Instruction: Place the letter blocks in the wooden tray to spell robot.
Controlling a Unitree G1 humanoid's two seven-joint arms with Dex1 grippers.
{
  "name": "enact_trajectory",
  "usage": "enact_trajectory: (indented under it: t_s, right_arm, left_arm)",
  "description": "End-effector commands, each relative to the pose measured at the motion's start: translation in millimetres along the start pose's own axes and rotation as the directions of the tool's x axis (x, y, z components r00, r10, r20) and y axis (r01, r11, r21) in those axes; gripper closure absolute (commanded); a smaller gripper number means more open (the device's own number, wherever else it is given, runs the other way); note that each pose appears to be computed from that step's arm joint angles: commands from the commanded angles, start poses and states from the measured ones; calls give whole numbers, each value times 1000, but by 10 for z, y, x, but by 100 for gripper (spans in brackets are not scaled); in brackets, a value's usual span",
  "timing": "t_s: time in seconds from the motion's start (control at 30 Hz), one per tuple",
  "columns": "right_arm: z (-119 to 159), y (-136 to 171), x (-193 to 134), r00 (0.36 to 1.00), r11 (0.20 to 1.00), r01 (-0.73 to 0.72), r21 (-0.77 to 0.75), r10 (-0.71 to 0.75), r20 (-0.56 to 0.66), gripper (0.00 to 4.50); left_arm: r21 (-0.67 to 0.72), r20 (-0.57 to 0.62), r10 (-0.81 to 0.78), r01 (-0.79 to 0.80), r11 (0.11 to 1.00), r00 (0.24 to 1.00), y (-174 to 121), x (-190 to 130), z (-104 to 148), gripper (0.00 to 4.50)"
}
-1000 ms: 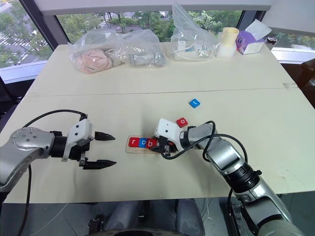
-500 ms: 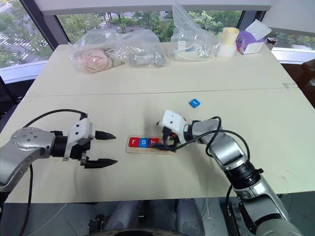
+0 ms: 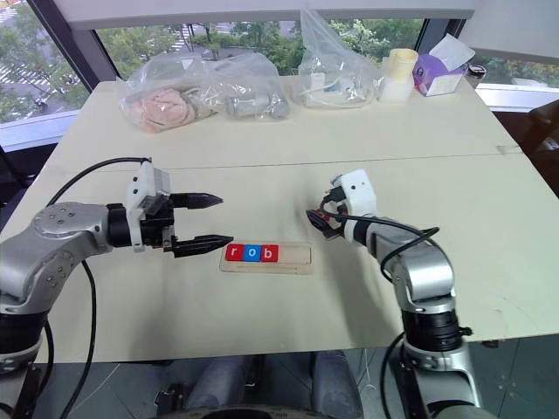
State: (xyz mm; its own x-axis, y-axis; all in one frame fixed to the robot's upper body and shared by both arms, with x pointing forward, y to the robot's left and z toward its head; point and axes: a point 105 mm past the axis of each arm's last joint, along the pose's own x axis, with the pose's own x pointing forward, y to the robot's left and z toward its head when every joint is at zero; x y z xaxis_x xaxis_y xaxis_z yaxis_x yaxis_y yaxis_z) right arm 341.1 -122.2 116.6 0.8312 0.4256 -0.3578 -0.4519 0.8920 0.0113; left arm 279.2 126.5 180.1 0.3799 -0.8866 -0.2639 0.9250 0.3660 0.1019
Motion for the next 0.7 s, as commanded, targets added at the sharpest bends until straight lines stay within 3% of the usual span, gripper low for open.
enact_trajectory:
  t_s: [0.03,0.1,0.17,0.23,0.37,0.47,0.57,0.7]
  right_arm:
    - [13,14,57,999,999,45,-14,-45,4,3]
    - [-96,-31,120,995,995,92,-36,-93,-33,3]
    - [-159,-102,143,989,987,137,-89,-142,-51,55]
    - [-157,-139,144,986,983,155,-104,-160,-47,131]
    - [-76,-191,117,985,979,166,-118,-169,-23,331]
    - [62,-223,57,980,974,201,-104,-200,22,328]
    - [143,-372,-115,944,942,329,-60,-327,48,328]
    - [-63,-375,-444,905,896,426,124,-425,-34,328]
  left_arm:
    - [44,-3,13,-12,999,1000,43,-4,30,0]
    - [44,2,11,-11,999,1000,43,8,37,0]
    - [45,2,11,-11,999,1000,38,14,33,0]
    - [46,2,13,-13,999,1000,39,11,28,0]
    - [50,-4,23,-23,998,1000,51,6,4,0]
    - [54,-3,18,-18,998,1000,36,19,0,0]
    - [73,-14,5,-4,997,1000,6,38,-13,0]
    - [98,-37,-46,49,994,998,-85,85,-45,0]
